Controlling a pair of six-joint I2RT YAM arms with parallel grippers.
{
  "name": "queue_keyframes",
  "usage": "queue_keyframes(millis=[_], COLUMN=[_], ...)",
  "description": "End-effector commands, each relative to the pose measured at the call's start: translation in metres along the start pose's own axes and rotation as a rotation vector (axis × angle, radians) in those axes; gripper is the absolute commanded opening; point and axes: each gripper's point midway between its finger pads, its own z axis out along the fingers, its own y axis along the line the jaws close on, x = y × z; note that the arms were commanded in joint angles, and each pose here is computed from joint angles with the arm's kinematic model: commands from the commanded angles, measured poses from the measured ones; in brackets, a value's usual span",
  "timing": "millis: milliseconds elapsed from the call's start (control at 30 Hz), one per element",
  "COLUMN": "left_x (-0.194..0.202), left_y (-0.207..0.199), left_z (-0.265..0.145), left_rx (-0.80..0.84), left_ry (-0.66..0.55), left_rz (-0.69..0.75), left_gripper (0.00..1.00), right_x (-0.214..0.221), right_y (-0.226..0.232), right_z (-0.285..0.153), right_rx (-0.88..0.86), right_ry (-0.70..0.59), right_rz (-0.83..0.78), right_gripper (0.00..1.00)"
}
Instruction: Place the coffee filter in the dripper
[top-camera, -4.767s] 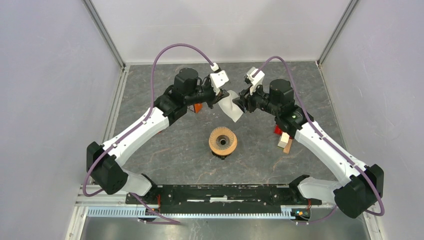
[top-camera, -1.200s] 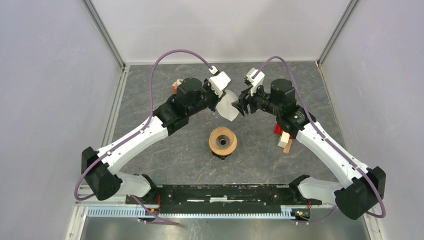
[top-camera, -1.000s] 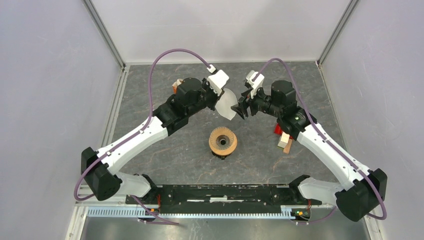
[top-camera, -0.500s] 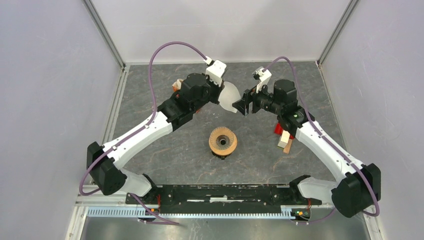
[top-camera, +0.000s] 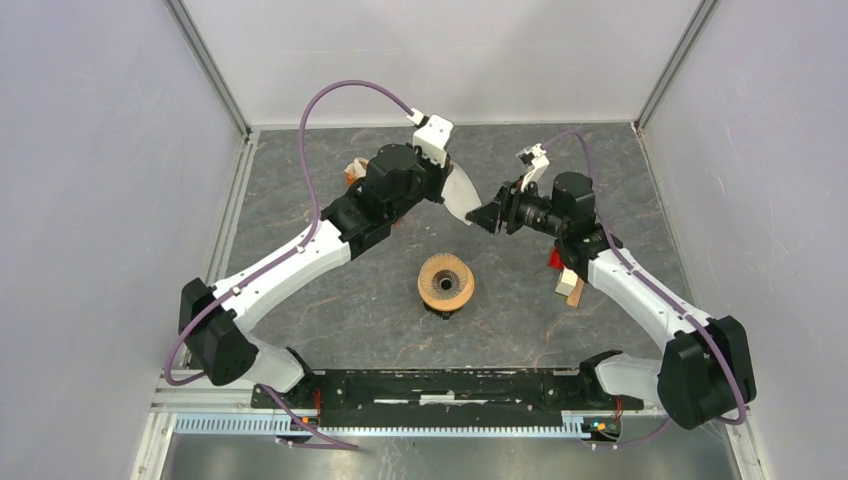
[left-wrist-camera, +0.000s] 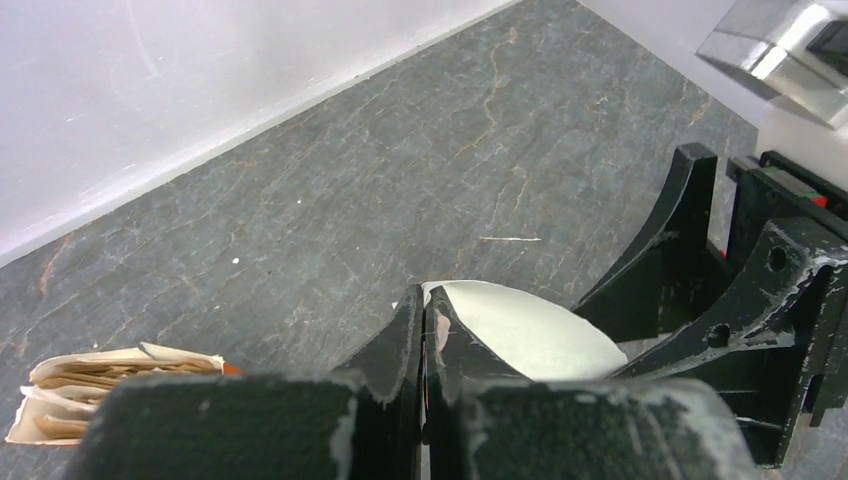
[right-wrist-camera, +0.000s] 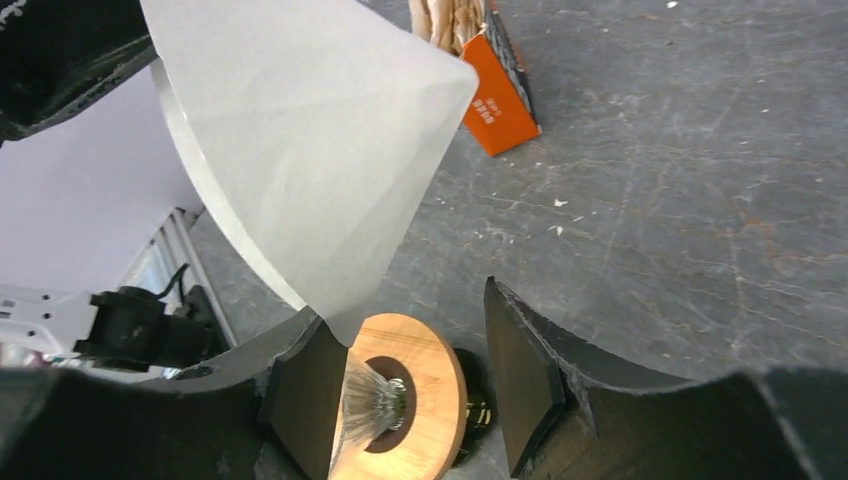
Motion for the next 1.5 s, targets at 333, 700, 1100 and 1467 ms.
queue_keyframes(millis=[333,700,1100,1467], left_x=[-0.017,-0.016,-0.015,-0.017], left_y=[-0.010,-0.012,-0.014,-0.018], left_z=[0.001,0.001,0.000,0.007], left_rx=[0.019,0.027,0.035,0.022], left_ry=[-0.096,-0.095,-0.098,-0.098], left_rz=[0.019,0.053,0.070,0.097], left_gripper=[0.02,0.02,0.02,0.02], right_x=[-0.015,-0.017,-0.020,-0.011], right_y=[0.026,0.022,0.015,0.016], right_z=[0.002,0.006,0.005,0.005], right_rx=[-0.164,-0.151,-0.117,-0.137], right_ry=[-0.069,-0.068,-0.072,-0.070], right_rz=[0.085,0.100,0.094,0.135], right_gripper=[0.38,0.08,0.36,0.48])
